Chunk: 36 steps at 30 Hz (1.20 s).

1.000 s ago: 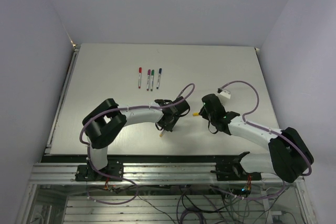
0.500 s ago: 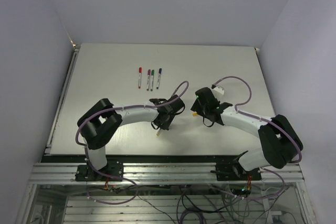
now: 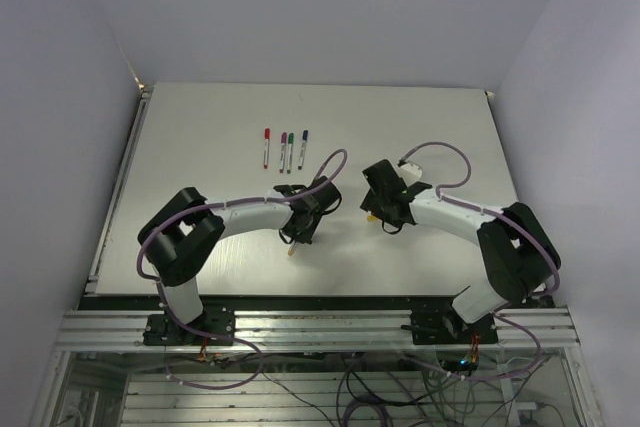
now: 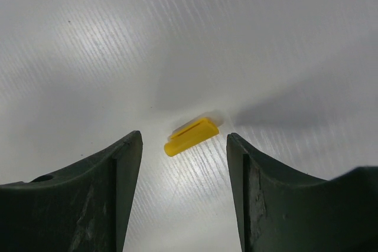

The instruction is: Insert the pens into the pen caps

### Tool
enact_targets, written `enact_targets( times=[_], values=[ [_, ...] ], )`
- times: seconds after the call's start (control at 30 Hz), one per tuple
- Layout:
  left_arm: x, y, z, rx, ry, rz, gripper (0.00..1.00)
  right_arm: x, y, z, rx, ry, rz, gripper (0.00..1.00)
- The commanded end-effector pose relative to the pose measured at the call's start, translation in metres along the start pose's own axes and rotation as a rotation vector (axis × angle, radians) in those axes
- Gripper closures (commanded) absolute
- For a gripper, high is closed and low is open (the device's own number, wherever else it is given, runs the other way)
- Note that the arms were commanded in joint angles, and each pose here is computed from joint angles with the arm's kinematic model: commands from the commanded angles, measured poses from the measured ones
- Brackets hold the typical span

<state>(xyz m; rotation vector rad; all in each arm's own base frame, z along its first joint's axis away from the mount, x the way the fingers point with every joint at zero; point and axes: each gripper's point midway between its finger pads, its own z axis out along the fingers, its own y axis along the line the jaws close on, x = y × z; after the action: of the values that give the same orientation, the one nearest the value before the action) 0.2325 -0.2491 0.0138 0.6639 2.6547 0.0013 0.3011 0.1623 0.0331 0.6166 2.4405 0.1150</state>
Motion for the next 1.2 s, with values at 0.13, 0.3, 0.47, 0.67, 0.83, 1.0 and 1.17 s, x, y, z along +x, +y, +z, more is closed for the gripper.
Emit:
enact_targets(
  times=[0.13,0.3,0.47,0.67,0.83,1.0,1.17],
  values=[
    [-0.003,0.002,-0.004,0.017,-0.015,-0.016,0.93,0.012,-0.007,0.006,0.055,0.055,0.012,0.42],
    [-0.003,0.004,-0.002,0.011,-0.011,-0.020,0.93,0.019,-0.008,0.011,0.057,0.075,0.015,0.45],
    [-0.004,0.003,-0.002,0.018,-0.013,-0.028,0.93,0.024,-0.013,0.018,0.087,0.084,0.004,0.56],
    [-0.004,0.003,-0.001,0.021,-0.011,-0.030,0.93,0.031,-0.022,0.023,0.129,0.098,-0.008,0.76],
    [-0.004,0.001,-0.001,0.030,-0.012,-0.034,0.93,0.035,-0.031,0.026,0.167,0.109,-0.024,0.88],
    [-0.004,0.000,0.001,0.032,-0.006,-0.035,0.93,0.041,-0.037,0.028,0.189,0.124,-0.039,0.85],
    [-0.003,-0.001,0.002,0.039,0.000,-0.034,0.93,0.043,-0.043,0.031,0.221,0.127,-0.051,0.69]
  ],
)
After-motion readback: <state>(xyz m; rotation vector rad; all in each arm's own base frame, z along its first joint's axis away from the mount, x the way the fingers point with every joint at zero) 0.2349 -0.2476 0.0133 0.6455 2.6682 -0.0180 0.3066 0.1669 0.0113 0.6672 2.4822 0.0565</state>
